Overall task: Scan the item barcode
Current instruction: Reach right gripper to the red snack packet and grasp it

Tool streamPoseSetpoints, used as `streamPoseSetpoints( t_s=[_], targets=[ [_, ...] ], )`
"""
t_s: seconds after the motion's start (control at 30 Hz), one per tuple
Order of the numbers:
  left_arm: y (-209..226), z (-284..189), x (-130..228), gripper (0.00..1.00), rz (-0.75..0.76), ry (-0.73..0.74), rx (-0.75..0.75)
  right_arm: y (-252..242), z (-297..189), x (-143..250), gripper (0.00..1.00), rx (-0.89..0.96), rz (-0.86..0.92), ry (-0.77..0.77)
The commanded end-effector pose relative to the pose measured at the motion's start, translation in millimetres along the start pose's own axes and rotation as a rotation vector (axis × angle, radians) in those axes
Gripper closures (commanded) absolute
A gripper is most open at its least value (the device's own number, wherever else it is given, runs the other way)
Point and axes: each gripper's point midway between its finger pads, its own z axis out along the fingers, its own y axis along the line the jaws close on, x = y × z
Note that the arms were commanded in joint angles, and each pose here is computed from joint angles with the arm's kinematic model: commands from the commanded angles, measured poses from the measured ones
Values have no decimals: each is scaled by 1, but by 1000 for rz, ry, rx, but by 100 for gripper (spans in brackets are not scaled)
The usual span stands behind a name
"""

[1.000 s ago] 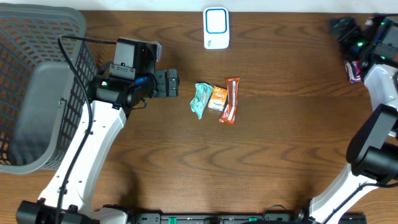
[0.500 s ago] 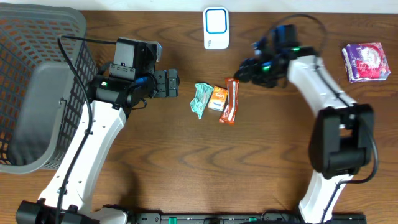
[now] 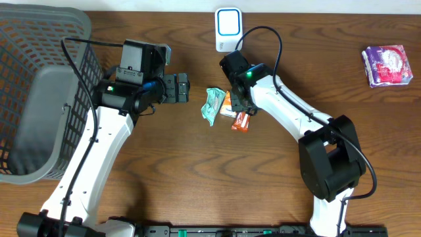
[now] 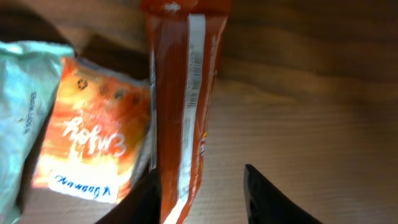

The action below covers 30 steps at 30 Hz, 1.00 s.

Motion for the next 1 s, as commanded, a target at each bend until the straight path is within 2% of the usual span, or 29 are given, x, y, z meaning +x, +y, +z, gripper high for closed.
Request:
streamPoseSetpoints(
  t_s=[0.0, 0.33, 0.63, 0.97],
  targets=[
    [2, -1, -2, 2, 3, -5, -7, -8, -2, -4, 67, 55, 18, -43],
    [2, -1, -2, 2, 3, -5, -7, 17, 9, 4, 62, 35, -28, -41],
    [2, -1, -2, 2, 3, -5, -7, 16, 18, 10, 62, 45, -35, -23],
    [2, -1, -2, 2, 3, -5, -7, 13, 60, 42, 62, 97, -71, 76]
  ],
)
